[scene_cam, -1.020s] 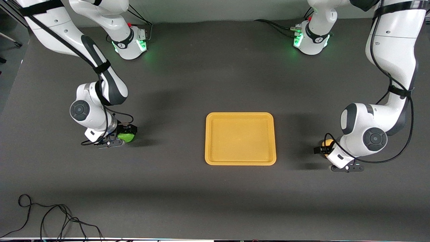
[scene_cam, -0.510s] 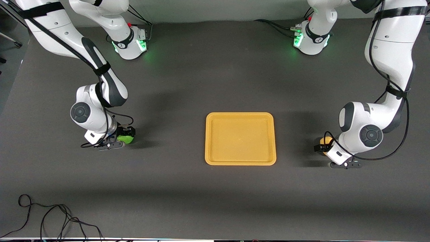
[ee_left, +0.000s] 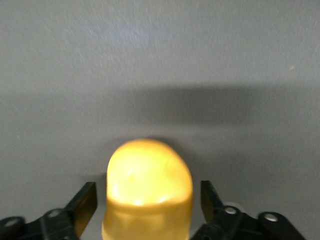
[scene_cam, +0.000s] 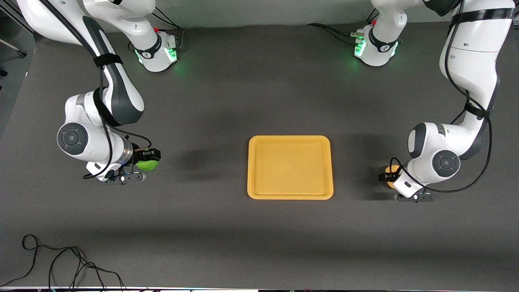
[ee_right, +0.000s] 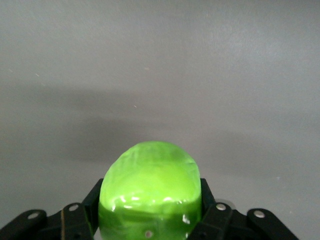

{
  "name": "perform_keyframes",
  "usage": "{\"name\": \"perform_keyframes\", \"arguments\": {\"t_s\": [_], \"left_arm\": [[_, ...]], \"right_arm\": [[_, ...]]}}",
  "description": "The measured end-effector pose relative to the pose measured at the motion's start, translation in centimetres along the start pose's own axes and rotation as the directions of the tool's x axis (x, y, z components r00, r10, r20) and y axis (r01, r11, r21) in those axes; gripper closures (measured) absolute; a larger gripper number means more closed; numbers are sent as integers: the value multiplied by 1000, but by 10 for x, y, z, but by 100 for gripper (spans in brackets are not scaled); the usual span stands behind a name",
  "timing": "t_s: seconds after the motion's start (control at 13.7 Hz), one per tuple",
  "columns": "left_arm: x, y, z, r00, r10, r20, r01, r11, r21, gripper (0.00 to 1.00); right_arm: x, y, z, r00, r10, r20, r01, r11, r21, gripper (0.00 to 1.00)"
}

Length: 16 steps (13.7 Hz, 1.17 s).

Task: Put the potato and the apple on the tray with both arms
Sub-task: 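Lower and close the right gripper on the apple while the left grips the potato, then carry the potato over the tray with the left gripper while the right lifts the apple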

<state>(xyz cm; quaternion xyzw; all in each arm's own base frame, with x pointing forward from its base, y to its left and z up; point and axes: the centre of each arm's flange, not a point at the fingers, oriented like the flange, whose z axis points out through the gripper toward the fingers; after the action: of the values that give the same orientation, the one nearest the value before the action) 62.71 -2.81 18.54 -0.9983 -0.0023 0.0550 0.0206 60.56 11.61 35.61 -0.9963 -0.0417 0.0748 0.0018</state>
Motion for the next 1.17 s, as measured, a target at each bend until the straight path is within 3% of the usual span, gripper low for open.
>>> {"name": "perform_keyframes", "arguments": {"t_s": [0.15, 0.44, 0.73, 0.95, 1.17], "left_arm": [[0, 10, -7, 999, -24, 23, 23, 1000, 4, 36], [4, 67, -74, 989, -93, 119, 86, 995, 58, 36], [-11, 192, -142, 980, -177, 92, 178, 984, -3, 36], [-37, 287, -114, 977, -209, 53, 211, 977, -32, 36], [-41, 317, -50, 976, -205, 68, 208, 977, -43, 36]], "right_arm": [[5, -14, -11, 999, 25, -21, -25, 1000, 13, 25], [7, -40, -19, 998, 45, -40, -44, 999, 15, 25], [11, -80, -54, 995, 84, -56, -78, 991, 109, 25], [18, -143, -64, 986, 147, -73, -136, 981, 137, 25], [27, -171, -53, 983, 171, -64, -160, 977, 144, 25]]}}
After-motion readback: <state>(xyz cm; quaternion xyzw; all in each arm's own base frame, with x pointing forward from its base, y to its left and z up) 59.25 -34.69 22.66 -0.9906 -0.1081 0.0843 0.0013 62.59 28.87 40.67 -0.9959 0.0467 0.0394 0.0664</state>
